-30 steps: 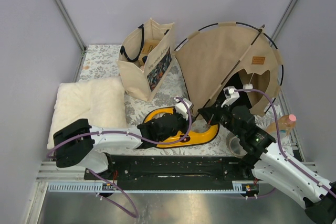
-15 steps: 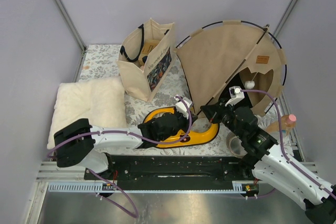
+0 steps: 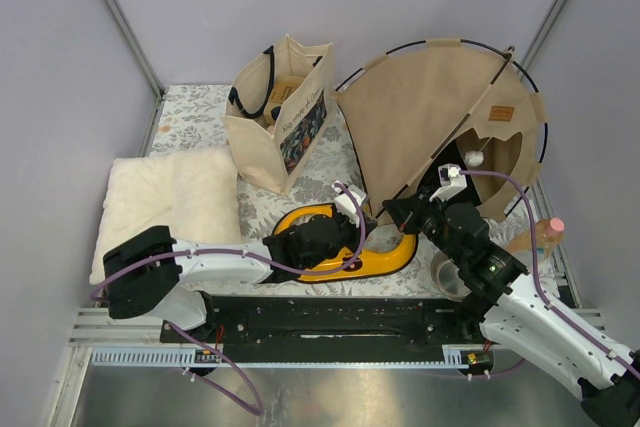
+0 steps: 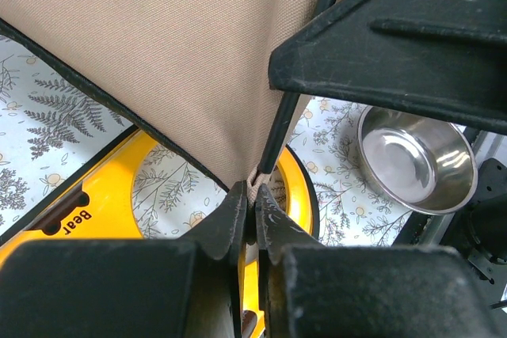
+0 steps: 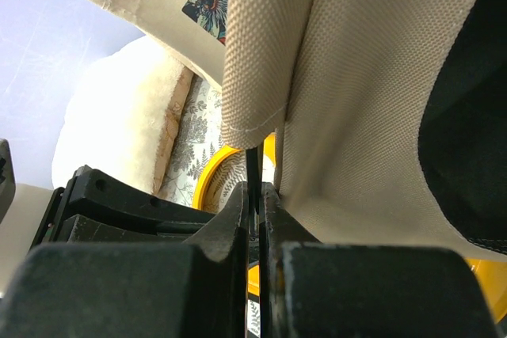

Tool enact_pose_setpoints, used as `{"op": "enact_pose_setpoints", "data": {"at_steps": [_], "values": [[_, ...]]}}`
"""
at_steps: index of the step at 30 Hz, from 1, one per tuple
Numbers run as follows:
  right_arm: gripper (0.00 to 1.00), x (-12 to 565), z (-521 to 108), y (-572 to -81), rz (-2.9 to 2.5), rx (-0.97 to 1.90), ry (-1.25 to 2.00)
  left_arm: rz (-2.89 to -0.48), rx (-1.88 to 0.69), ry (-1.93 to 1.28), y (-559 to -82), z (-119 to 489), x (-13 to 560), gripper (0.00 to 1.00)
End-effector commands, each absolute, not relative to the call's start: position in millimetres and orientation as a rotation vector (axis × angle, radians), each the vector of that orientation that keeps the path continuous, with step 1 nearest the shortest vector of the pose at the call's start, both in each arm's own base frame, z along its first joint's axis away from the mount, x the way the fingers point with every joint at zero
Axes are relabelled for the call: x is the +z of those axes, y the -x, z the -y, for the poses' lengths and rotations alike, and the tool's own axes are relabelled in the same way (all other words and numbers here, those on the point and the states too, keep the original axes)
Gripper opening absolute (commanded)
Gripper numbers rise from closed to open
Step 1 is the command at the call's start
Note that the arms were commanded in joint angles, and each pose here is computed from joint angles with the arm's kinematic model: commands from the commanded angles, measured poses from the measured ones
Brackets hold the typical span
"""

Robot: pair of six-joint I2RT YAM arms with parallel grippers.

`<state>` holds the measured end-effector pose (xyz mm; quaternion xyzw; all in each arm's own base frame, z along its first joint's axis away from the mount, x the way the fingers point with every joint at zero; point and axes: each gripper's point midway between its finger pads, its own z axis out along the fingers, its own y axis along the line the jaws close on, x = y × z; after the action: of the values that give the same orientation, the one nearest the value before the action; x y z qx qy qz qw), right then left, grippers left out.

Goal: Set up the pet tent

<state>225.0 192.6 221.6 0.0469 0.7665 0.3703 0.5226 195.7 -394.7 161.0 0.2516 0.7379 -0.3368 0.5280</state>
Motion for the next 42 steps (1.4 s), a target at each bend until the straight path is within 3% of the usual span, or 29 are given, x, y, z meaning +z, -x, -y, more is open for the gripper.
{"op": "enact_pose_setpoints", "data": {"at_steps": [1,8,33,42], "values": [[0.00,266,-167,-250,-1.657,0.820,-0.284,-1.814,-0.814,-0.683,-180,400,144,0.00],[0.00,276,-166,-250,-1.633,0.839,-0.304,-1.815,-0.820,-0.685,-178,400,143,0.00],[0.00,210,-168,-244,-1.787,0.701,-0.127,-1.789,-0.810,-0.663,-184,405,160,0.00],[0.00,213,-174,-244,-1.787,0.699,-0.063,-1.781,-0.806,-0.674,-185,408,165,0.00]]}}
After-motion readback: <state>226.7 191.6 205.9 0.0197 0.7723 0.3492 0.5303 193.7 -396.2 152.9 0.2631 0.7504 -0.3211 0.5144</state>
